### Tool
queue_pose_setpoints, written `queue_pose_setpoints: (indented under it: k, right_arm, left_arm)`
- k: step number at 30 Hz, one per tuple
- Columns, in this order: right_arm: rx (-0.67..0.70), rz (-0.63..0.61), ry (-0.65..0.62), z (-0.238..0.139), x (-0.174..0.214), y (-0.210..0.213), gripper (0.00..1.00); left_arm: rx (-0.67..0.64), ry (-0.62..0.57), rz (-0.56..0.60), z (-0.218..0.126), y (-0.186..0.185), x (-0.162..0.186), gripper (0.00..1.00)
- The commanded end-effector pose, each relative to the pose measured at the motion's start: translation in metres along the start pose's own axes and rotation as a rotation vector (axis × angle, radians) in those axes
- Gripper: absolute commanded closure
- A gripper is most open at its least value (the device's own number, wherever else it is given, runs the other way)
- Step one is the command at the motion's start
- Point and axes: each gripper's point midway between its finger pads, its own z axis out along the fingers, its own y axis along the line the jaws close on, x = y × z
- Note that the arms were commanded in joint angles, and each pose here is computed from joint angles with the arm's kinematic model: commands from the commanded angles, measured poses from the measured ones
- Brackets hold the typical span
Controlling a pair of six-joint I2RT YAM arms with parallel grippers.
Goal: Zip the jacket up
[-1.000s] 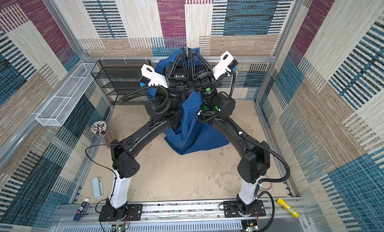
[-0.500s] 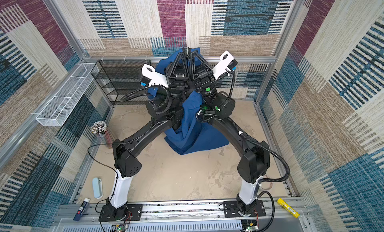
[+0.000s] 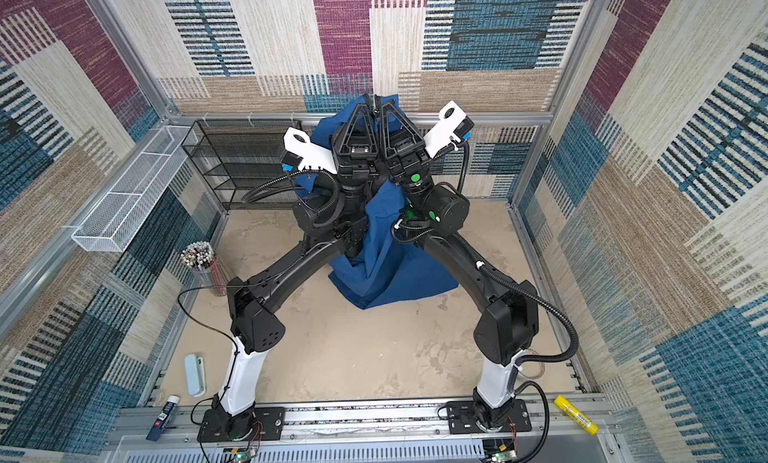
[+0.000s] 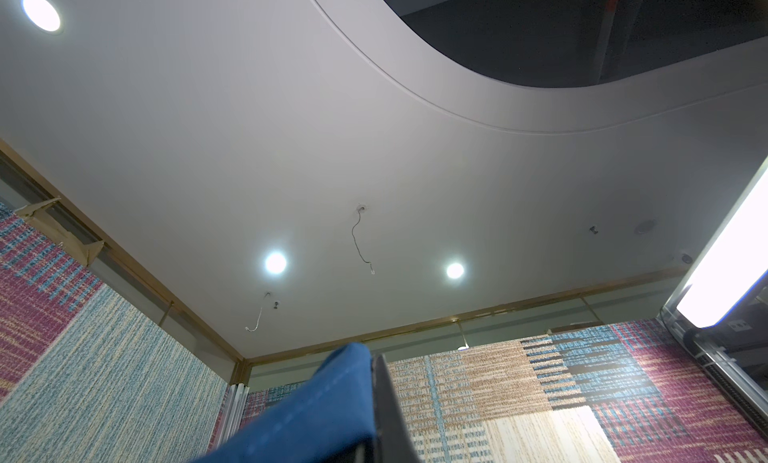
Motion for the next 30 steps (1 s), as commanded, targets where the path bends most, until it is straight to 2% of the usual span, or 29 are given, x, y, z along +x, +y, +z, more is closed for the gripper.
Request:
queue_pose_setpoints:
  k: [1, 30]
  right_arm:
    - [-0.416, -0.124, -0.127, -0.0195, -0.0269, 0.1026, 1.00]
    - [-0.422, -0.108, -0.117, -0.0193, -0.0250, 0.1019, 1.00]
  left_arm:
    - [0.037, -0.016, -0.023, 0.0014, -0.0085, -0.0050, 1.00]
    - [0.026, -0.025, -0.015, 0.0018, -0.0057, -0.0076, 1.00]
